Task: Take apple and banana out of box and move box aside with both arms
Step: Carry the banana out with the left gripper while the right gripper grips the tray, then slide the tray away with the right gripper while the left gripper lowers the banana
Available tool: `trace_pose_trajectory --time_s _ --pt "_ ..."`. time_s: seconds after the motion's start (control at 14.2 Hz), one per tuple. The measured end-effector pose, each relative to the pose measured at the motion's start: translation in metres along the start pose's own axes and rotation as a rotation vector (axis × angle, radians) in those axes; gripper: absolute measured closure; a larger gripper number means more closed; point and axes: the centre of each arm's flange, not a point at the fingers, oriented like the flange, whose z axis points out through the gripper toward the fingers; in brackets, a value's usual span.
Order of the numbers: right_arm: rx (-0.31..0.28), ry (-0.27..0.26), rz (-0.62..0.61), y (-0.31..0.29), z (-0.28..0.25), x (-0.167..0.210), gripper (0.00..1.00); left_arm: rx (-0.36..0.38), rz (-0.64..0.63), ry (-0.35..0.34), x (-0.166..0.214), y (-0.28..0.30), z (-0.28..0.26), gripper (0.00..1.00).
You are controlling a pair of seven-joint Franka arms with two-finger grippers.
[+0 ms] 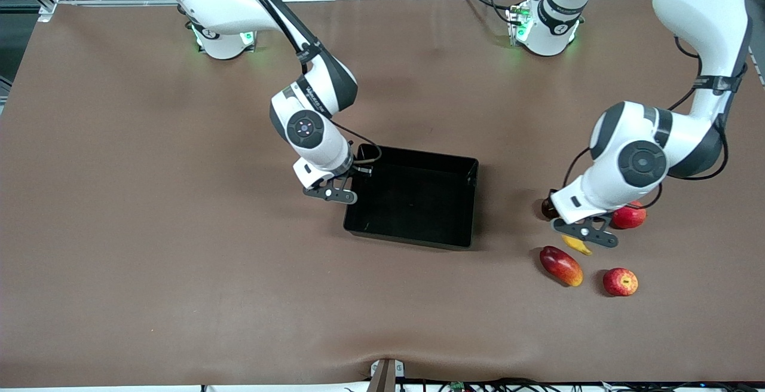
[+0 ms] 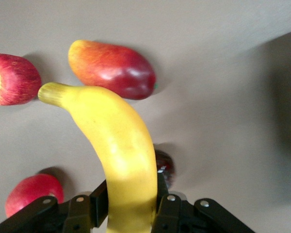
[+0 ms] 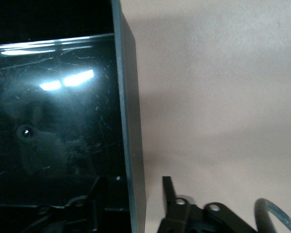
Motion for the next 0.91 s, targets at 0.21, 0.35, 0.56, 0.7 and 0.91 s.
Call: trace_pose_trajectory --time_s 0.21,0.35,0.56,0.7,0.91 --pt "-0.009 0.019 0.012 0.000 0.002 0.002 0.83 -0.012 0.043 0.029 -0.020 -0.037 0.024 0.63" --pt "-0.009 0.025 0.015 0.001 -0.002 0.006 0.94 -0.021 0.069 0.045 -0.032 -0.043 0.042 0.63" --pt "-0.034 0.008 0.032 0.011 -0.016 0.020 0.94 -0.035 0.112 0.062 -0.046 -0.053 0.064 0.63" --pt "-0.061 -0.020 0.025 0.025 -0.042 0.036 0.94 -0.045 0.120 0.077 -0.051 -0.059 0.077 0.63" --pt "-0.088 -0.057 0.018 0.065 -0.089 0.063 0.94 -0.054 0.130 0.084 -0.058 -0.059 0.097 0.63"
